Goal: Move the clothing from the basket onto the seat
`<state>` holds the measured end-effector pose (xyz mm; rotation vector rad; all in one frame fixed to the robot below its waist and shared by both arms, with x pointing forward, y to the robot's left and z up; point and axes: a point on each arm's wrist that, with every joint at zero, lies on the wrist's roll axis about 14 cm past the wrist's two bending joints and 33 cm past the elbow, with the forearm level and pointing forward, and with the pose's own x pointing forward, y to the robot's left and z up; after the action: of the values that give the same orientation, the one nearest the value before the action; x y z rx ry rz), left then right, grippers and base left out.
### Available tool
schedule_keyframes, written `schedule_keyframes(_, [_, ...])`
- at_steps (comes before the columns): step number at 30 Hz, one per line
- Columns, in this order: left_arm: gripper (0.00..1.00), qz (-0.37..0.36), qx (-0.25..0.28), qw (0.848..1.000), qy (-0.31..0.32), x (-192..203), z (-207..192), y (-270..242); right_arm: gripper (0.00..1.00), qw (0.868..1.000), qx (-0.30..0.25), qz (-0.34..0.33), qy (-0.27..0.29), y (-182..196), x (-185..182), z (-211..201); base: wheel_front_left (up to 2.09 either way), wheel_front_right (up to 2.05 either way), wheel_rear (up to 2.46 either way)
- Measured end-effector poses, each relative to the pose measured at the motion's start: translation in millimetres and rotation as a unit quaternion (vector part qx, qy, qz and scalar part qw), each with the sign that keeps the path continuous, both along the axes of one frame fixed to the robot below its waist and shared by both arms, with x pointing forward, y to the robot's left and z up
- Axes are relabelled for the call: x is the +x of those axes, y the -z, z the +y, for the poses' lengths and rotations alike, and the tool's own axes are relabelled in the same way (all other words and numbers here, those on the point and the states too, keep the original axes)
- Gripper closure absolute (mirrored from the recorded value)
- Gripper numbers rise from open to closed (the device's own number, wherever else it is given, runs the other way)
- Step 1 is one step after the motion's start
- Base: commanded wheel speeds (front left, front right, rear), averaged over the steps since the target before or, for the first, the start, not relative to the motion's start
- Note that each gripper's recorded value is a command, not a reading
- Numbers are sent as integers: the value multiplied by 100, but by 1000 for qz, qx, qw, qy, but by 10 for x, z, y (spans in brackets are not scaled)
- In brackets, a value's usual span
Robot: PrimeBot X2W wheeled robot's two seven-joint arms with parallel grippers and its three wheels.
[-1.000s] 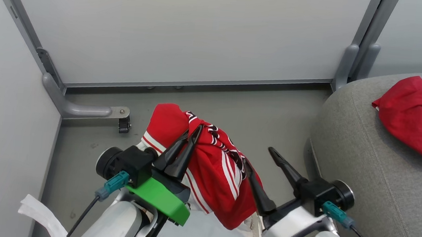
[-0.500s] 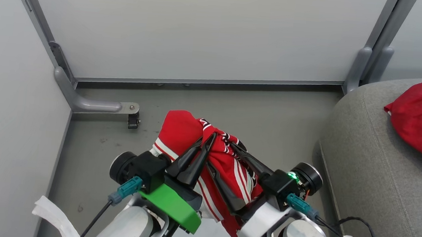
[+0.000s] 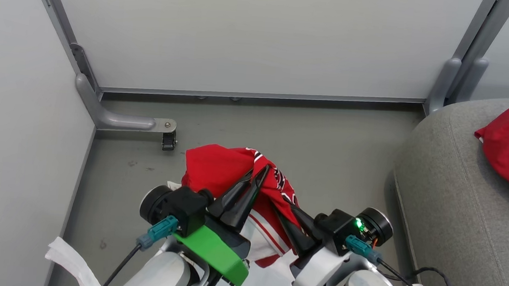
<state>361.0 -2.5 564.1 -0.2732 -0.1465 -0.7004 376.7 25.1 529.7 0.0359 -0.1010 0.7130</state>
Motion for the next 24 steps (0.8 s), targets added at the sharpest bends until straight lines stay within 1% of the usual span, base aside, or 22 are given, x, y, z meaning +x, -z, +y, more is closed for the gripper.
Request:
schedule_keyframes(5, [100, 2, 0, 1000, -4, 21, 20, 14, 100, 1000, 3, 4, 4, 10, 23, -22, 0, 0, 0])
schedule_keyframes(6, [95, 2, -1, 1000, -7, 41, 37, 11, 100, 1000, 5, 4, 8, 2, 34, -44, 0, 0, 0])
schedule_keyframes(7, [49, 1, 0, 1000, -9, 57, 49, 5, 100, 1000, 7, 4, 12, -5, 42, -67, 0, 0, 0])
schedule_keyframes(8, [0, 2, 0, 1000, -10, 72, 51, 13, 100, 1000, 8, 3, 17, -10, 53, -99, 0, 0, 0])
schedule_keyframes(12, [0, 5, 3, 1000, -4, 106, -2, 52, 100, 999, 14, 7, 44, 0, 78, -270, 0, 0, 0])
schedule_keyframes(16, [0, 13, 8, 1000, 18, 123, -144, 126, 100, 996, 19, 10, 88, 7, 115, -556, 0, 0, 0])
schedule_keyframes(21, [0, 17, 10, 998, 59, 125, -418, 171, 100, 988, 19, 12, 156, 40, 121, -1013, 0, 0, 0])
schedule_keyframes(24, [0, 20, 8, 996, 83, 128, -587, 194, 100, 980, 17, 17, 198, 93, 71, -1293, 0, 0, 0])
